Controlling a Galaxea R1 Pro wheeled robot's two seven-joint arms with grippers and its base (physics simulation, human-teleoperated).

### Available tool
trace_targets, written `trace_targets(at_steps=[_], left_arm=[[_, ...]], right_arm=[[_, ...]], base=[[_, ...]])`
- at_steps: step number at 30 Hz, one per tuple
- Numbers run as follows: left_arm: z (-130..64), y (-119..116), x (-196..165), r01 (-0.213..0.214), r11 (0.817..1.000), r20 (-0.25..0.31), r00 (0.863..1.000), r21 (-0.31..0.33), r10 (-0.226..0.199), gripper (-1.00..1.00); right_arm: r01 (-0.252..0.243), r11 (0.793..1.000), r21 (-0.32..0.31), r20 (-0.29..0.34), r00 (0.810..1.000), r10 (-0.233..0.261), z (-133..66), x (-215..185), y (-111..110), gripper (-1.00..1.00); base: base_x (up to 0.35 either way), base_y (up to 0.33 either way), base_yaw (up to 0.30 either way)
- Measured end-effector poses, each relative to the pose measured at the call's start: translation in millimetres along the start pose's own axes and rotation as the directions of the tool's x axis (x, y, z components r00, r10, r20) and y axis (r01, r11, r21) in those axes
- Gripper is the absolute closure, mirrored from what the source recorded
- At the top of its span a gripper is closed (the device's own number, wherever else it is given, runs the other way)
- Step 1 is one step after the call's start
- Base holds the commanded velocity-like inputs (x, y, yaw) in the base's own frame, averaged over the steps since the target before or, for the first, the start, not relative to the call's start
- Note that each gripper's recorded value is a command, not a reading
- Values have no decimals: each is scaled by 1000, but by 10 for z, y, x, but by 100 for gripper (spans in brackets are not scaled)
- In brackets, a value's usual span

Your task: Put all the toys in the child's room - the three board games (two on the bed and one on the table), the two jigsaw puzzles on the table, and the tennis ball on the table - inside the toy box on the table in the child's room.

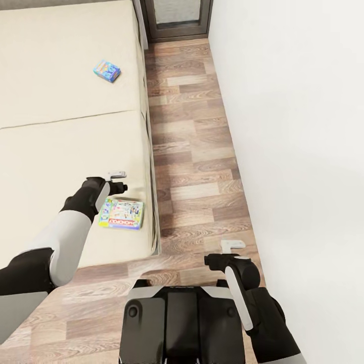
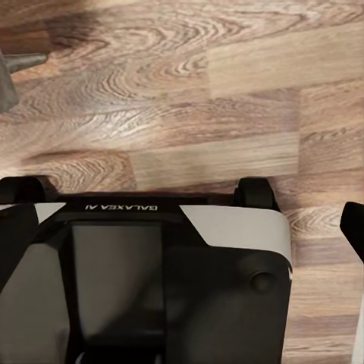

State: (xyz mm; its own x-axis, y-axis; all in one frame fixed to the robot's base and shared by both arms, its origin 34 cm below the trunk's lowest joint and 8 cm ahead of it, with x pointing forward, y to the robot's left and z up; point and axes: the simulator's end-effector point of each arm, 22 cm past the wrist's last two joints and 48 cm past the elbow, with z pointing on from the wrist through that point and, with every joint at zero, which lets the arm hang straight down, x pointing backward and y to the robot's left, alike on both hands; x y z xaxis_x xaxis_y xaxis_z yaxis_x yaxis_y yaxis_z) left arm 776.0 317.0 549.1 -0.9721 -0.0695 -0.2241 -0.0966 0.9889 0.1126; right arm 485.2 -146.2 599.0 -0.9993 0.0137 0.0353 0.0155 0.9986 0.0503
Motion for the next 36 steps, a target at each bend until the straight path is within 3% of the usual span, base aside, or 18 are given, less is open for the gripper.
trace_targets(at_steps=[16,36], left_arm=[[126,131,115,-11,1000,-18,1000,-17,11,-100],[139,196,94,-14,1000,-8,1000,25,15,-100]], right_arm=[[-1,1000,4,-15,1000,1,85,80,-19,-100],[-3,1000,4,-9,1000,3,96,83,-32,-100]], base=[[0,0,0],[0,0,0]])
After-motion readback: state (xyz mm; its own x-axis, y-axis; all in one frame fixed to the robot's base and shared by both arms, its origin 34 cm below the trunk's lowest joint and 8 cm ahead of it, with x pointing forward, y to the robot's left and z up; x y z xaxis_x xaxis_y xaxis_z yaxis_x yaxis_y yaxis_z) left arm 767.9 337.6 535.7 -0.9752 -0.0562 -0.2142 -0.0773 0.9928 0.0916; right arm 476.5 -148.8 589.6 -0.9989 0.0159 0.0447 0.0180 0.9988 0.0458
